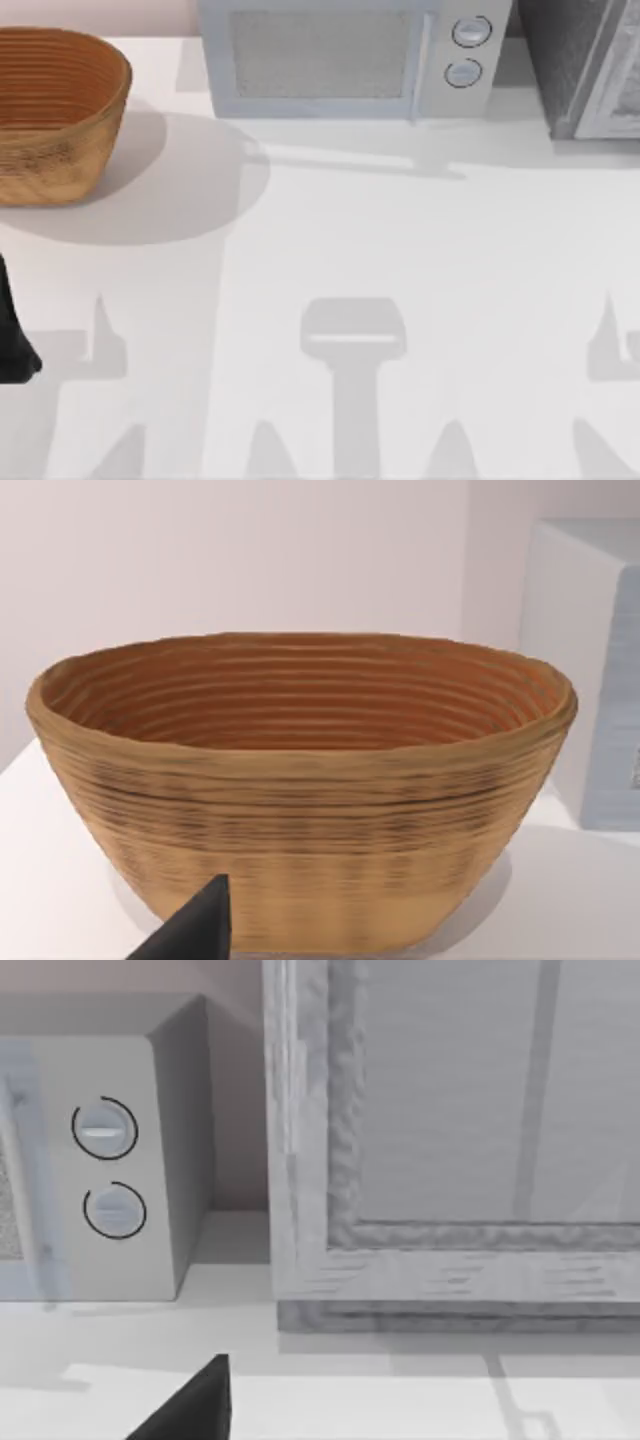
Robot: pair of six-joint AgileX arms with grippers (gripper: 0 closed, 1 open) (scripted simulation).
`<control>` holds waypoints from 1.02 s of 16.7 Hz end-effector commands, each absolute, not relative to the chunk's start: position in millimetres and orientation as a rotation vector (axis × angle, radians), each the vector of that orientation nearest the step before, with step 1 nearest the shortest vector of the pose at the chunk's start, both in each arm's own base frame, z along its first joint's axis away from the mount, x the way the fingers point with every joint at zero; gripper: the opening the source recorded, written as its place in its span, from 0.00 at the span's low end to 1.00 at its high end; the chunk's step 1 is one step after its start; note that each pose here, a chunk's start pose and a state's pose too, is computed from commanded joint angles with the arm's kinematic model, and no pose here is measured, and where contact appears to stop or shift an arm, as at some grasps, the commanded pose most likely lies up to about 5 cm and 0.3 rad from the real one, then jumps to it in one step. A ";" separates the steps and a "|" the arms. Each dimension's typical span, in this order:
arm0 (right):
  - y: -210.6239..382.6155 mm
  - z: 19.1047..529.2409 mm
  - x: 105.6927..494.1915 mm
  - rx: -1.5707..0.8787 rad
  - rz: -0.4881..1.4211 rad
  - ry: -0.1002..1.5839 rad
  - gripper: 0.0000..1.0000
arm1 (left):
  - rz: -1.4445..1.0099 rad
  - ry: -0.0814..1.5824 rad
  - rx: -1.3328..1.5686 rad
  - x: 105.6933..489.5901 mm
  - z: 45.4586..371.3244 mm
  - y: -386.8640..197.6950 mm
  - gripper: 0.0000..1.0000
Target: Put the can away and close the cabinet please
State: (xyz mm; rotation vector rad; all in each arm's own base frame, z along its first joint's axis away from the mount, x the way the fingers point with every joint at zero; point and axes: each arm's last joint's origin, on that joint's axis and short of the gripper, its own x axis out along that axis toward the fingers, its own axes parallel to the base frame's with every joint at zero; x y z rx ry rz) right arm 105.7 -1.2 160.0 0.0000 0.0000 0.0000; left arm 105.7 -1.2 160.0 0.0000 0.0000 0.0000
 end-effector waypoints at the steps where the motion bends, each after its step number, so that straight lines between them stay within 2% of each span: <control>1: -1.2 160.0 105.7 0.000 0.000 0.000 1.00 | 0.000 0.000 0.000 105.7 160.0 -1.2 1.00; 9: -8.7 188.6 109.2 -0.012 0.000 -0.095 1.00 | 0.000 0.000 0.000 105.7 160.0 -1.2 1.00; 17: -50.7 208.3 144.1 -0.028 -0.001 -0.060 1.00 | 0.000 0.000 0.000 105.7 160.0 -1.2 1.00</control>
